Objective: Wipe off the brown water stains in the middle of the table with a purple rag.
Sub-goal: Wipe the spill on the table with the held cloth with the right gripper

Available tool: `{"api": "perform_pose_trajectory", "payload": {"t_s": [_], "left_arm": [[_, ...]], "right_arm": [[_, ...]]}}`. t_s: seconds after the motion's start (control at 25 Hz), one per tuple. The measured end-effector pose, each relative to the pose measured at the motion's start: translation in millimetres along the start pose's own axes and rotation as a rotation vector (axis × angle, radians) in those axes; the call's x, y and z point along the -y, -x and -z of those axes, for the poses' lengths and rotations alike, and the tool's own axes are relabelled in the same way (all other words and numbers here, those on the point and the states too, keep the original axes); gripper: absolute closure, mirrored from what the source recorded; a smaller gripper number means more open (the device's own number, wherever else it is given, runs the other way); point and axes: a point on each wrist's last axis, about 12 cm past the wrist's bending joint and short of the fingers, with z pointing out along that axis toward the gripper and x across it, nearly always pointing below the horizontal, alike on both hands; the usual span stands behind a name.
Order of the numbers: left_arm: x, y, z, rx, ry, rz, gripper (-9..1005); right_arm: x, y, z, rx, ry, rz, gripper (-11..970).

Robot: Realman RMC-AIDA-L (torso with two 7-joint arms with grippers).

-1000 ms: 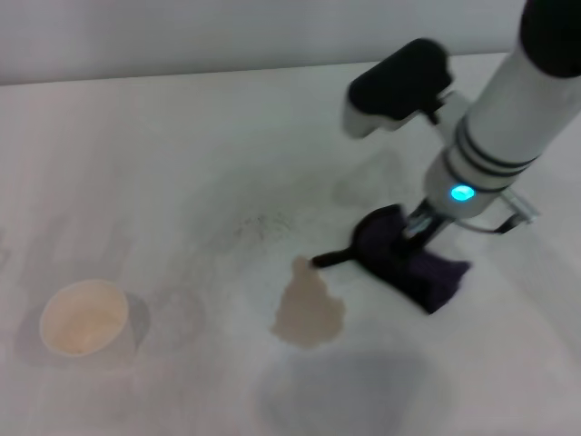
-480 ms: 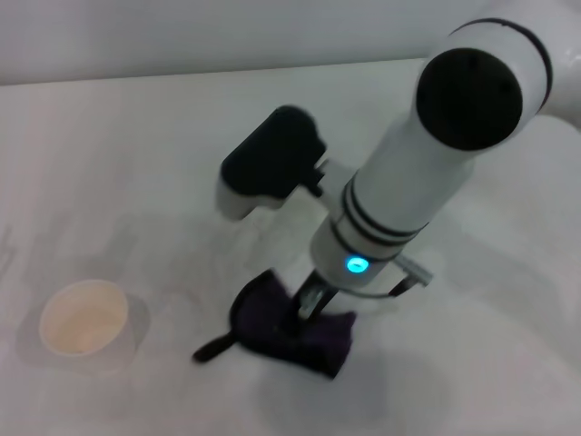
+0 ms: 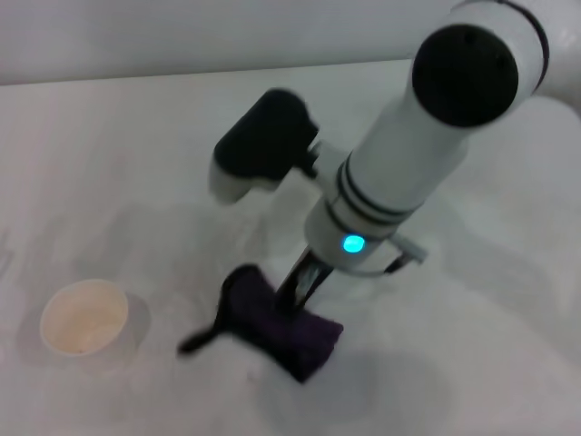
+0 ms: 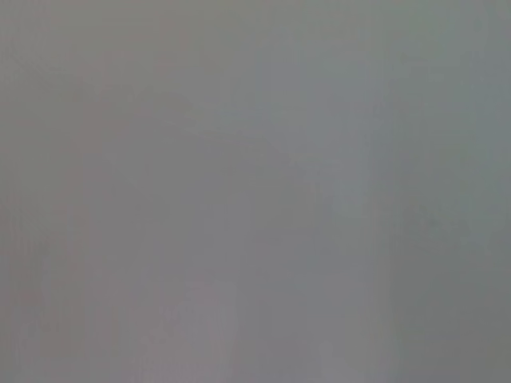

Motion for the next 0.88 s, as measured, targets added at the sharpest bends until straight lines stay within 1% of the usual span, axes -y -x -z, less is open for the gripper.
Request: {"api": "perform_pose_trajectory", "payload": {"t_s": [0.16,0.2,0.24,0.32,0.4,0.44,0.52,0.68,0.76,0.88], "left_arm": [[-0.4,0.3,-0.5,0.002,-0.001,-0.001,104],[-0.3,0.4,-0.9,0.002,-0.001,-0.002,104],[-0.6,0.6,-1.1,0.003,-0.001,-0.003,103],[-1.0,0.8,-0.8,0.004,-0.001,-0.004,103],[-0.9,0.8,-1.0,0.005,-0.001,-0.004,103],[-0.9,0.8,-1.1,0.005,-0.001,-0.004,103],[-0.5,0.6,-1.5,0.004,-0.001,-0.002,104],[0.1,0.3,-1.9,0.003,0.001,0.000,104],[0.3,0.0,-1.9,0.001,0.001,0.001,104],[0.3,-0.4,-2.4,-0.002,0.002,0.001,104]], "right_arm": [[33.0,-0.4,6.0,-0.011,-0.114,-0.066,869],[47.8,-0.8,8.8,-0.017,-0.157,-0.103,866],[47.8,-0.8,8.8,-0.017,-0.157,-0.103,864],[56.5,-1.0,11.5,-0.019,-0.188,-0.125,860],[59.4,-1.8,12.2,-0.024,-0.203,-0.135,855],[57.8,-1.9,11.2,-0.026,-0.197,-0.133,853],[47.1,-1.3,6.7,-0.031,-0.150,-0.113,848],[14.7,1.2,-5.4,-0.021,0.011,-0.040,839],[-1.0,2.6,-9.6,-0.015,0.067,-0.009,835],[-23.7,4.1,-11.3,-0.010,0.123,0.045,828]]}}
